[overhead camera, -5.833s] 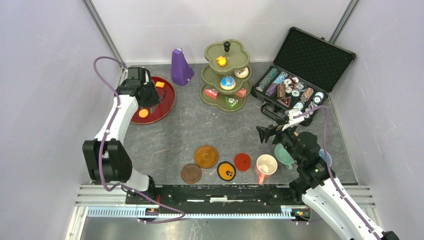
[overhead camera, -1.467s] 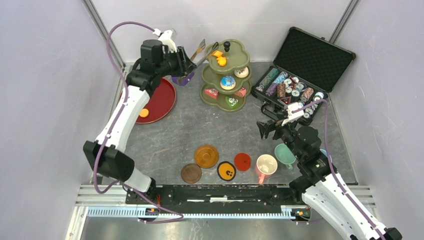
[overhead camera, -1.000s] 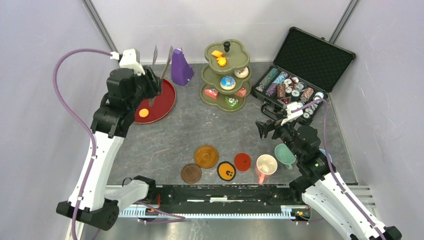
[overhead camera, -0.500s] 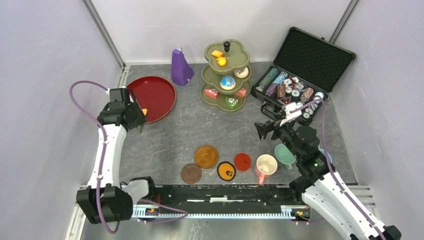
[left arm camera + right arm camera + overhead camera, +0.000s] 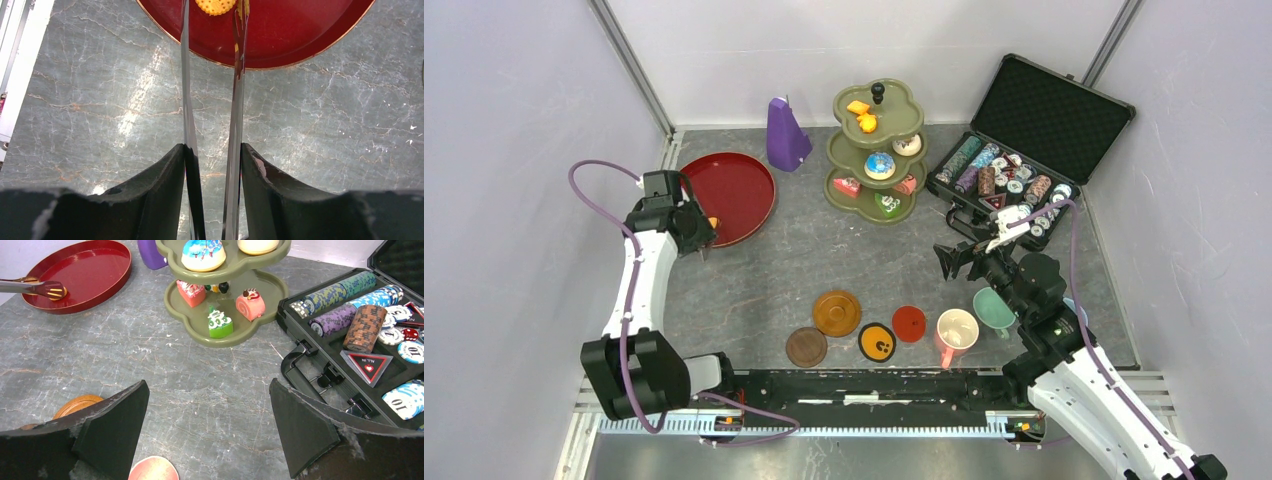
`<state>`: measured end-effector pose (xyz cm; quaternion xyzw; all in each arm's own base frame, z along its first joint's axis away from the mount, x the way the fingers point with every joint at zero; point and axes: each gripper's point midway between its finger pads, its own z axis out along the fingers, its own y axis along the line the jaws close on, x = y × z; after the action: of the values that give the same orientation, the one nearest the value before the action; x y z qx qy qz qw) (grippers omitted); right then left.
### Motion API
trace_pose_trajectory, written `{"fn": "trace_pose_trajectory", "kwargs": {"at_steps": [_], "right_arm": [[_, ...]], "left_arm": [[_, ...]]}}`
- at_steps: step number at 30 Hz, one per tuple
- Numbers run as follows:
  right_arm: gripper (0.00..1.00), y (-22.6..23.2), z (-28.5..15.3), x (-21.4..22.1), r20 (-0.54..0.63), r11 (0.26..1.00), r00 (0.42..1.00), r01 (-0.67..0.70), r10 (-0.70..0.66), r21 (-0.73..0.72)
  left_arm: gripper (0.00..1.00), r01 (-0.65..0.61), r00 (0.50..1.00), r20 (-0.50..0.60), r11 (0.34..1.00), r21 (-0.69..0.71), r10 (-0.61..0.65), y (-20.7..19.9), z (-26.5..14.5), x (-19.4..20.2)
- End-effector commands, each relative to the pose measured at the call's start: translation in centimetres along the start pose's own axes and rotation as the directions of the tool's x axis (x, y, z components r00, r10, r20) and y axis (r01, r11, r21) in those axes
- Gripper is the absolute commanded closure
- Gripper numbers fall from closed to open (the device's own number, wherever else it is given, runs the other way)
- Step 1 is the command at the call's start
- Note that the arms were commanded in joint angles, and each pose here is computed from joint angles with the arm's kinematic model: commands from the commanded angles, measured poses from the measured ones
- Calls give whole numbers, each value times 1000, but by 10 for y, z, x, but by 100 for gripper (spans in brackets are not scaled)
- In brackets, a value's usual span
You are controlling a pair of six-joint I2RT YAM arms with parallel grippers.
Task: Serve the afternoon tea
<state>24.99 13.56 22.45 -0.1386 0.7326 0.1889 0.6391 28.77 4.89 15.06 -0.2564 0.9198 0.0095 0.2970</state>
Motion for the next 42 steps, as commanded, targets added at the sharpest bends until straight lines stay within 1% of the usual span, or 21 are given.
{"fn": "trace_pose_trajectory", "kwargs": {"at_steps": [1,9,13,18,20,22,25,30,35,38,42], "right_arm": [[2,-2,0,-6,29,1000,1000,2,-3,8],[2,0,2,-6,28,1000,1000,3,-3,0],[2,1,3,-7,30,1000,1000,1,-1,-4],[2,0,2,-7,30,1000,1000,1,-1,-4],[2,0,1,-6,30,1000,1000,2,-2,-1],[2,0,1,-6,32,1000,999,1,-1,0],[2,-1,0,-7,33,1000,999,1,-1,1],[2,-1,1,-6,30,1000,1000,3,-3,2],[2,1,1,-5,25,1000,1000,10,-10,-8],[2,2,1,-5,26,1000,1000,8,-8,-16],[2,2,2,-4,24,1000,1000,3,-2,-16]], "left_arm": [[49,71,997,33,997,33,-72,-6,7,-13],[49,89,996,12,995,39,-90,-5,15,-7],[54,94,996,0,995,39,-94,-4,19,-4],[64,99,995,0,994,53,-99,-6,20,-5],[66,99,995,3,994,55,-99,-7,19,-7],[64,100,995,-2,992,74,-100,-11,17,-7],[58,98,995,3,993,70,-99,-10,14,-8],[54,133,989,57,989,56,-137,-4,4,-20],[53,186,977,93,980,73,-193,1,-4,-33],[53,227,968,78,967,111,-237,3,-5,-35],[51,265,958,79,957,121,-275,12,-6,-37]]}}
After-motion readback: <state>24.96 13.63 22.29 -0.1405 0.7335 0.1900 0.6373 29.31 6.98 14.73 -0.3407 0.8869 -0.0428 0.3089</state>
